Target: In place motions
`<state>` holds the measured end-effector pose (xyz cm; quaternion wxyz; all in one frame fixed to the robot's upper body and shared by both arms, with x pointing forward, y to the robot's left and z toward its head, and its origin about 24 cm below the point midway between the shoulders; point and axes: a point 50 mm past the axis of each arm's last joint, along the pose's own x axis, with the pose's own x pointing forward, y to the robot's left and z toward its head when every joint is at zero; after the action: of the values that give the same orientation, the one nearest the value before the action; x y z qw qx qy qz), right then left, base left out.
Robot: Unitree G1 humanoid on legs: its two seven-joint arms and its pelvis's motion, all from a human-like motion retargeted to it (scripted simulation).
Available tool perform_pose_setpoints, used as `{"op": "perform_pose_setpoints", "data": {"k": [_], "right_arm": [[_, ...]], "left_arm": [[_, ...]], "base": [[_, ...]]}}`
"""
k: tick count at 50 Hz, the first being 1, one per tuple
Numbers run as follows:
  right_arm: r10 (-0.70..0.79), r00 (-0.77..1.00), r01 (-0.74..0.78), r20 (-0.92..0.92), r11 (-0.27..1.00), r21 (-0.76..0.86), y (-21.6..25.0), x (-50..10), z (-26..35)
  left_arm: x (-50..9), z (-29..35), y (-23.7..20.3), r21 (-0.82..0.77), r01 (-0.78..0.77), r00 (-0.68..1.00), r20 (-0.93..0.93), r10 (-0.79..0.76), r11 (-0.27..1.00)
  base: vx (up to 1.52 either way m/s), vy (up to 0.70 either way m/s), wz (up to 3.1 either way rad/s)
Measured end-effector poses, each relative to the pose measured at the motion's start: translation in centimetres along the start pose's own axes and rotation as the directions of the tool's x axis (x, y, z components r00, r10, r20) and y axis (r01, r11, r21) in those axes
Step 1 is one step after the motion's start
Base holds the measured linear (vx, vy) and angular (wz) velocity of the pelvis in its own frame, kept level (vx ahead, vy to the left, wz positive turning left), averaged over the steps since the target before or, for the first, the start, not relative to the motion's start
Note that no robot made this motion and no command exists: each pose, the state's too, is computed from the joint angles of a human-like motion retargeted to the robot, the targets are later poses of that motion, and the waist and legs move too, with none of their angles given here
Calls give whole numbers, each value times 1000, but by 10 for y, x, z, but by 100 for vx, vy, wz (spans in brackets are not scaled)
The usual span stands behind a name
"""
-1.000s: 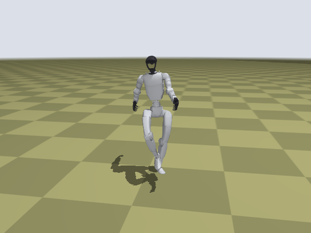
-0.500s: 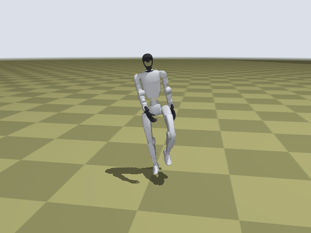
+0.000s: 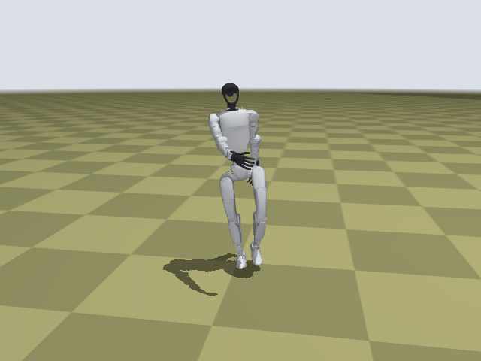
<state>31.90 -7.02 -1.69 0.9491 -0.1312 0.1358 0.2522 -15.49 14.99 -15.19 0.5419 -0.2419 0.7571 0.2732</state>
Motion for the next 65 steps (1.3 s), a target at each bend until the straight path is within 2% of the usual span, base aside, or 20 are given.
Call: {"op": "perform_pose_setpoints", "data": {"k": [2,5,9,12,15,18,20,22,25,31,35,39,42,47,52,57,61,65], "right_arm": [[47,989,-44,-140,999,25,16,-15,-41],[102,941,-75,-323,993,93,28,-47,-96],[64,813,-18,-578,996,86,31,-113,-168],[33,664,-6,-747,999,38,35,-174,-211],[44,484,-2,-874,999,50,47,-237,-242],[48,279,91,-959,993,76,65,-306,-259],[72,169,154,-983,983,98,77,-341,-263],[109,35,217,-993,970,114,85,-381,-264],[125,-128,257,-984,962,88,93,-432,-260],[96,-297,240,-950,970,24,88,-484,-250],[112,-288,298,-951,954,22,85,-478,-252],[143,-196,313,-970,947,77,94,-453,-256],[175,-41,307,-984,939,154,88,-404,-263],[128,220,216,-967,960,176,72,-324,-263],[160,490,81,-857,970,227,64,-242,-243],[156,683,-32,-714,982,184,43,-182,-213],[106,744,-86,-660,994,63,32,-164,-200],[107,624,-98,-774,993,58,41,-199,-223]], "left_arm": [[0,27,-5,60,16,998,67,-20,998],[-6,78,-15,234,9,984,171,-50,972],[-23,142,-42,517,-69,956,279,-92,853],[-46,194,-75,657,-132,906,384,-179,742],[-76,234,-130,746,-146,817,461,-346,650],[-123,271,-183,773,-158,663,544,-514,615],[-155,292,-204,754,-198,567,609,-554,627],[-206,319,-230,684,-230,402,715,-572,692],[-270,340,-255,653,-160,206,755,-622,740],[-360,361,-259,575,-16,-98,813,-574,818],[-377,368,-250,523,-16,-168,839,-518,852],[-341,363,-248,521,-16,-78,850,-521,853],[-295,352,-242,544,-25,17,839,-544,839],[-199,314,-221,613,-29,306,757,-577,789],[-109,252,-180,654,92,605,562,-563,751],[-62,202,-146,563,143,736,489,-468,814],[-46,181,-124,458,154,788,477,-389,876],[-28,151,-101,409,138,868,389,-309,902]], "base": [[14,17,67],[4,20,111],[7,15,165],[-10,11,110],[-12,17,49],[5,20,26],[-5,20,32],[-16,18,126],[-4,13,128],[7,4,-1],[3,-3,-102],[10,-6,-58],[8,-2,-121],[11,-9,-64],[2,-17,-114],[-15,-19,-44],[-21,-15,24],[-14,-9,42]]}}
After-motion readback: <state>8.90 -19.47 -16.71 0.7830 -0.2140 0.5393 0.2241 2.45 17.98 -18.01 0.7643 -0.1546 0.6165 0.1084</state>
